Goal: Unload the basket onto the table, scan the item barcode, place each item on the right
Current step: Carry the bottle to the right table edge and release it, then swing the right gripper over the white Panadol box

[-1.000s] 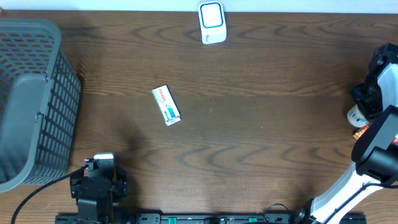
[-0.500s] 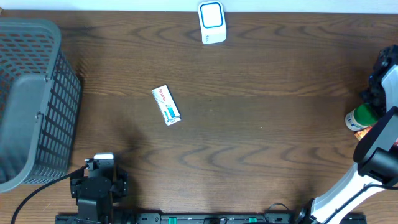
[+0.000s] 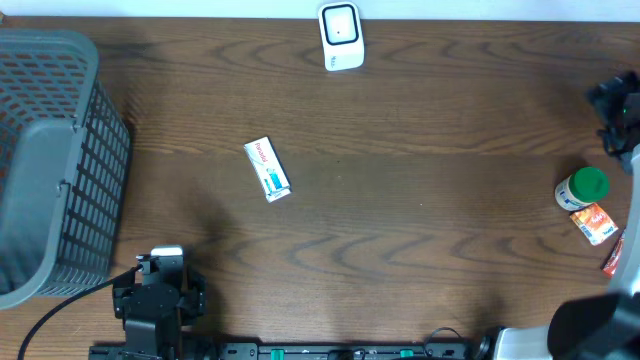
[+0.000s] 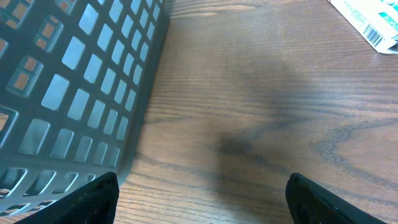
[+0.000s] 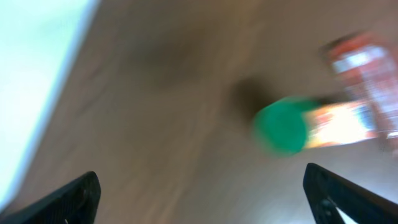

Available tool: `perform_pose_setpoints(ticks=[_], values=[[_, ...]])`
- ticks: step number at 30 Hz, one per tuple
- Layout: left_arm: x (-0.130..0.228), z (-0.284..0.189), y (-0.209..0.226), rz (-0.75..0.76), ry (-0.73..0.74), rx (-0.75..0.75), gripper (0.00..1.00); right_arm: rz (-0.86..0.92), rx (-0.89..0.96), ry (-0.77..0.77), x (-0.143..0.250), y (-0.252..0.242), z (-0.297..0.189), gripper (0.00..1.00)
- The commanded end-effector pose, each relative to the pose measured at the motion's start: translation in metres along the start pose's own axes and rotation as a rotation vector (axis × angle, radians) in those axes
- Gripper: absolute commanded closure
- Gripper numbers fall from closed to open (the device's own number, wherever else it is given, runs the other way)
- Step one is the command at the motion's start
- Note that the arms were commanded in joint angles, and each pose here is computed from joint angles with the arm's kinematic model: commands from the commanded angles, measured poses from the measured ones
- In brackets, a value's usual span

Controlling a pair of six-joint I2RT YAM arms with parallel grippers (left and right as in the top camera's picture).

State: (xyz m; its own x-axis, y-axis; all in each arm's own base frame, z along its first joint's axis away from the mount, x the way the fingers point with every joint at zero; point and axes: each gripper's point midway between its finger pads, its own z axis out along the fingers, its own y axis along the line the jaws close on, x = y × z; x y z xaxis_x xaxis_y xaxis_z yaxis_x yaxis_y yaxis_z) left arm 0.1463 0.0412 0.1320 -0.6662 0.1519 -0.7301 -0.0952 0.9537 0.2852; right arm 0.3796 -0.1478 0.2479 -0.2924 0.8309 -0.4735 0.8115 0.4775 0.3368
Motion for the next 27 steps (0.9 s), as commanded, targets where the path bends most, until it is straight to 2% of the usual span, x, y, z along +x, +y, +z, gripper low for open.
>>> perform_pose_setpoints(ticks=[1, 3, 6, 9, 12, 16, 20, 27], values=[[-0.002, -0.002, 0.002, -0.014, -0.006, -0.005, 0.14, -0.185, -0.355, 0.321, 0.086, 0.084, -0.016, 0.01], [-0.002, -0.002, 0.002, -0.014, -0.006, -0.005, 0.14, -0.449, -0.554, 0.388, 0.136, 0.131, -0.033, 0.01], [-0.002, -0.002, 0.002, -0.014, -0.006, -0.005, 0.14, -0.741, -0.683, 0.444, 0.211, 0.167, -0.046, 0.01], [-0.002, -0.002, 0.002, -0.014, -0.006, -0.005, 0.14, -0.939, -0.693, 0.48, 0.29, 0.184, -0.049, 0.01], [-0.002, -0.002, 0.002, -0.014, -0.007, -0.005, 0.14, -1.088, -0.649, 0.423, 0.356, 0.195, -0.039, 0.01], [-0.002, -0.002, 0.002, -0.014, -0.007, -0.005, 0.14, -1.204, -0.56, 0.306, 0.427, 0.2, -0.016, 0.01], [-0.002, -0.002, 0.002, -0.014, -0.006, -0.005, 0.14, -1.277, -0.537, 0.308, 0.481, 0.191, 0.002, 0.01], [-0.002, -0.002, 0.002, -0.014, -0.006, -0.005, 0.14, -1.351, -0.498, 0.358, 0.533, 0.168, 0.028, 0.01]])
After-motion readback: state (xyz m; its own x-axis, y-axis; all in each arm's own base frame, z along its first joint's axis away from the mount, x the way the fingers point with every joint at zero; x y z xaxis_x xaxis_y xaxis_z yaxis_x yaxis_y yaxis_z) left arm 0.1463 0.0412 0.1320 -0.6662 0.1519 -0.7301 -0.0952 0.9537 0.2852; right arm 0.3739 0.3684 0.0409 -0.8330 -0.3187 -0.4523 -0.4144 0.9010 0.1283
